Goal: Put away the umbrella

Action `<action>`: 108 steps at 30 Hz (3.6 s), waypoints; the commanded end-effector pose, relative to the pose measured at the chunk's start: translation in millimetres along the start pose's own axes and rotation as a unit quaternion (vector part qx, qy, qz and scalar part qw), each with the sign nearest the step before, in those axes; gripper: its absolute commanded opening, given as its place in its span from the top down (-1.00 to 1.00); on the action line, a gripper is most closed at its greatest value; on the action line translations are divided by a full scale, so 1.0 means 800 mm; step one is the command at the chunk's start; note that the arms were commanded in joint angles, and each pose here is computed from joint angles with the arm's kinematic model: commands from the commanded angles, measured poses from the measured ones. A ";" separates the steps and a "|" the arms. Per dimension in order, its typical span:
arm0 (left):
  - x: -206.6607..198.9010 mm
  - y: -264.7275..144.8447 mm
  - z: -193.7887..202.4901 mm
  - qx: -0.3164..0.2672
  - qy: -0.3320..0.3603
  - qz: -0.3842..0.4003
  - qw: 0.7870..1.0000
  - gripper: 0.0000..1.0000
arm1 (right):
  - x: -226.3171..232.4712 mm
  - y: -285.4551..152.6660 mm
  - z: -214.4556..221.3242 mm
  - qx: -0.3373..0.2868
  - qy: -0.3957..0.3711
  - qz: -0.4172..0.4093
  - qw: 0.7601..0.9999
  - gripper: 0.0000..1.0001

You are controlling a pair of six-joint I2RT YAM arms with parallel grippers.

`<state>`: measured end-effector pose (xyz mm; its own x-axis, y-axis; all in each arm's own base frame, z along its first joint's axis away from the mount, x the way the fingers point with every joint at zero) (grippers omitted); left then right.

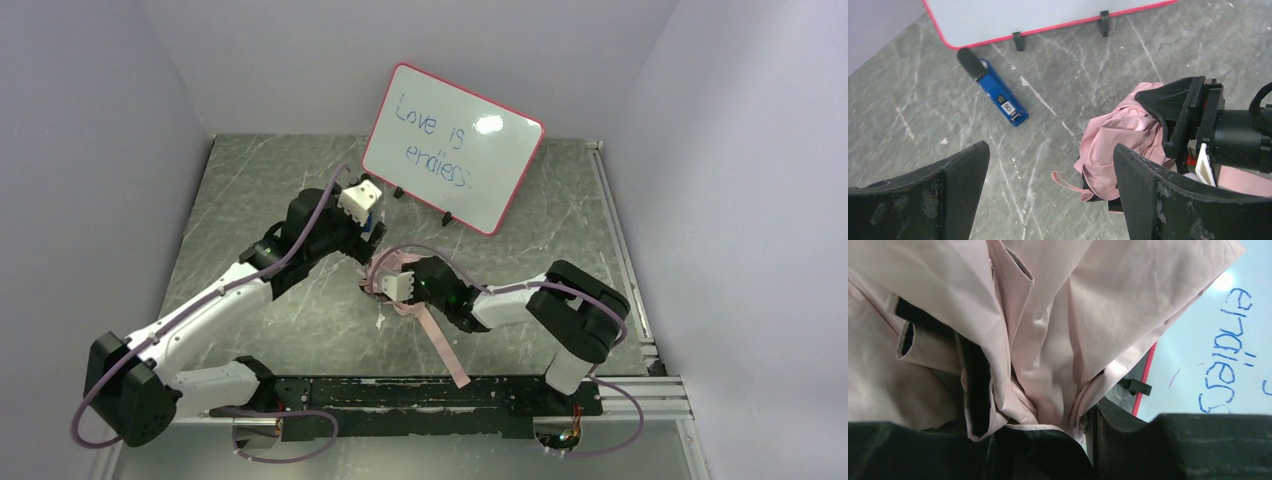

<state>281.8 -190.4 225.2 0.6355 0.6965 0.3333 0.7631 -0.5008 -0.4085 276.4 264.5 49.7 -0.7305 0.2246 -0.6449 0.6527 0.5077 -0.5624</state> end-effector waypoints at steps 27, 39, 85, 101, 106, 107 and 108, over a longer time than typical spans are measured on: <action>-0.097 0.064 0.047 0.073 0.137 0.345 0.926 -0.89 | 0.128 -0.039 0.068 0.103 -0.166 -0.079 0.978 0.69; -0.120 0.079 0.088 0.116 0.137 0.404 0.897 -0.90 | 0.132 -0.043 0.067 0.099 -0.166 -0.076 0.978 0.68; -0.148 0.109 0.192 0.256 0.114 0.391 0.877 0.91 | 0.070 -0.083 -0.010 -0.006 -0.053 0.008 0.999 -0.16; -0.137 0.123 0.183 0.245 0.166 0.314 0.902 0.91 | -0.004 -0.205 -0.078 -0.237 0.328 0.073 0.912 -0.28; -0.140 0.120 0.175 0.230 0.192 0.286 0.910 0.90 | -0.042 -0.239 -0.061 -0.242 0.481 0.144 0.830 -0.23; -0.141 0.118 0.175 0.229 0.199 0.276 0.912 0.90 | -0.047 -0.243 -0.057 -0.236 0.502 0.156 0.817 -0.22; -0.144 0.117 0.173 0.225 0.206 0.271 0.913 0.90 | -0.051 -0.246 -0.054 -0.231 0.525 0.166 0.802 -0.21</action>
<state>246.9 -262.9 49.1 0.9967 0.0608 0.0536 0.0774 -0.5186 -0.8515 163.1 211.7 202.0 -0.6294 0.7759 -0.0429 0.7771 0.6287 -0.0299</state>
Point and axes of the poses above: each gripper's point midway between its finger pads, its own y axis out along the fingers, its own x axis along the line the jaws close on, z = x × y, the point moved 3 cm from there along -y, back along the fingers, and after that the axes turned 12 degrees about y, right-handed, at the moved point
